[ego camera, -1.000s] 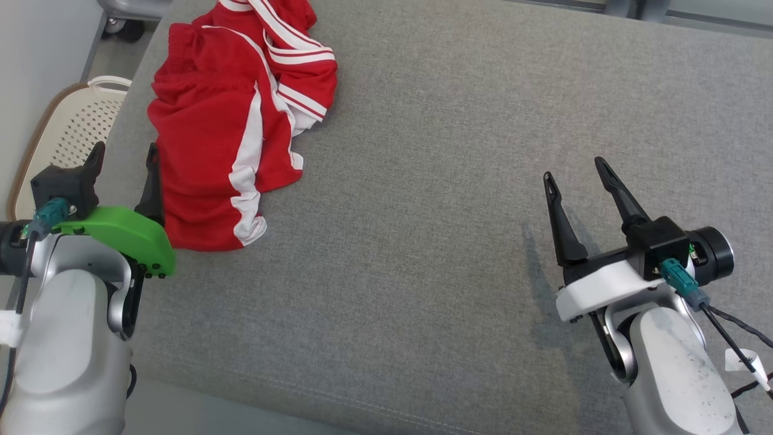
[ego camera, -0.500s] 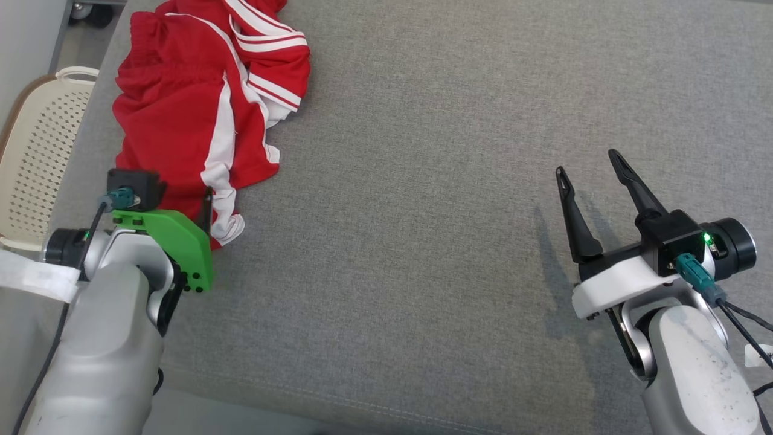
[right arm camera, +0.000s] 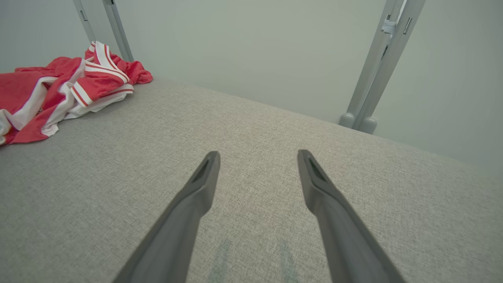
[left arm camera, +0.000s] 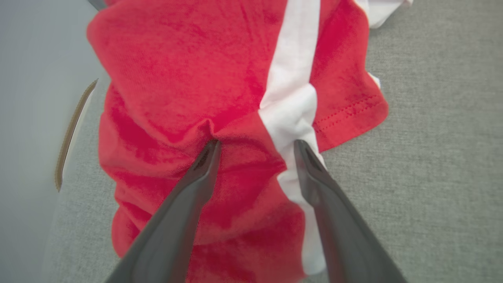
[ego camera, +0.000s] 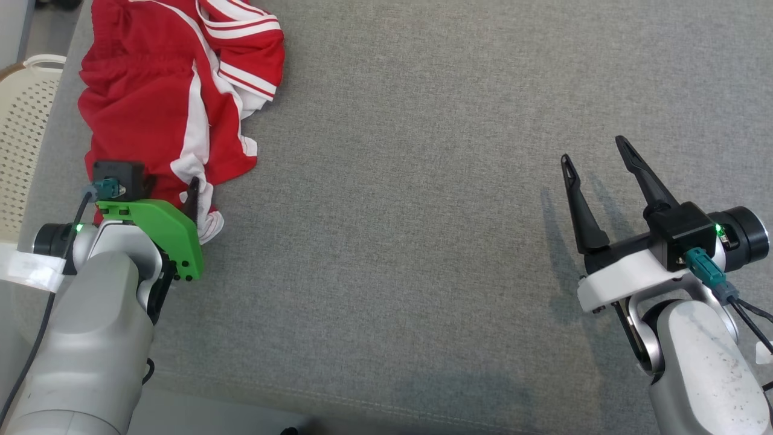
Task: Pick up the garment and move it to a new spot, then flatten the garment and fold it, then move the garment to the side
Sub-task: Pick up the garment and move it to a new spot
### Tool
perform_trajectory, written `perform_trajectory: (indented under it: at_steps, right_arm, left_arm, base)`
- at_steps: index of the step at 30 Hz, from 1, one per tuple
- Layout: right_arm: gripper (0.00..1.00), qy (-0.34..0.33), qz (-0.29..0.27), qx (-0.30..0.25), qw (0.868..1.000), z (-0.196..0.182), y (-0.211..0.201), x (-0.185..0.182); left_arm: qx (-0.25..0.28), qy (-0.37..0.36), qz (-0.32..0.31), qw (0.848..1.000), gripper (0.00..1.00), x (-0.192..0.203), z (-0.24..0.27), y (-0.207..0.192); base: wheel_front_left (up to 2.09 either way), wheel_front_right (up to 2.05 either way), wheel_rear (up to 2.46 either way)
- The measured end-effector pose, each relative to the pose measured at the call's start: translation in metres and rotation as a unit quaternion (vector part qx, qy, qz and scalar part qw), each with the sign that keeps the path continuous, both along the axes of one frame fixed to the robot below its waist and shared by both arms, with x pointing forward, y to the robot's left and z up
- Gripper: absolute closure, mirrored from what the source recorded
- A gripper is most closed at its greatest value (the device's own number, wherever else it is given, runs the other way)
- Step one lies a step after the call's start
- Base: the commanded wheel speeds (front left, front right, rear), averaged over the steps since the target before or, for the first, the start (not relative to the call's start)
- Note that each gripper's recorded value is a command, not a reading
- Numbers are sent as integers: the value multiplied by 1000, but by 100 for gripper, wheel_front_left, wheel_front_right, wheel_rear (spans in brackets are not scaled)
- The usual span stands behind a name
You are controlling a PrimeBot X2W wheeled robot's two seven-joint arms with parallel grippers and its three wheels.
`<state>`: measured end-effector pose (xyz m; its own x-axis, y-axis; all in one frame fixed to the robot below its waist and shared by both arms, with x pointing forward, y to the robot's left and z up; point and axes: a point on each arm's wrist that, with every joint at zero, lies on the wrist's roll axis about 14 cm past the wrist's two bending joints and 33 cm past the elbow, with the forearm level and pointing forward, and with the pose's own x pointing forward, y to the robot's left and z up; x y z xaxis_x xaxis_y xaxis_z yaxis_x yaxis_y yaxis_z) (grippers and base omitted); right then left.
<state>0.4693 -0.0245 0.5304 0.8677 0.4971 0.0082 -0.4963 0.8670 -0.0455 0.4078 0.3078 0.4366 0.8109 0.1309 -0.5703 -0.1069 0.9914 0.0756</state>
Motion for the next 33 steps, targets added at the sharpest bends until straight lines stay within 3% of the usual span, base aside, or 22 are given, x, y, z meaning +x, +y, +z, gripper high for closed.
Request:
perform_trajectory:
  at_steps: [1,2,4,5,6,17,33]
  right_arm:
    - [0,1,-1,0,1000,-1,-1,0]
    - [0,2,-3,-1,1000,-2,-2,1]
    - [0,3,-5,-2,1000,-3,-3,1]
    - [0,4,-6,-2,1000,-4,-4,1]
    - [0,4,-7,-2,1000,-5,-5,2]
    - [0,-7,-11,6,1000,3,-3,1]
    - [0,-33,-12,35,999,33,5,-20]
  left_arm:
    - [0,1,2,1000,6,1,-1,1]
    - [-1,1,4,1000,38,2,-3,1]
    - [-2,6,5,1000,78,1,-7,0]
    - [-3,7,5,1000,94,1,-9,-1]
    - [-4,6,6,1000,100,1,-10,-1]
    - [17,-49,6,999,100,6,17,11]
    - [93,-185,-6,978,100,18,131,53]
  base:
    - [0,0,0]
    - [0,0,0]
    - [0,0,0]
    - [0,0,0]
    - [0,0,0]
    - [0,0,0]
    - [0,0,0]
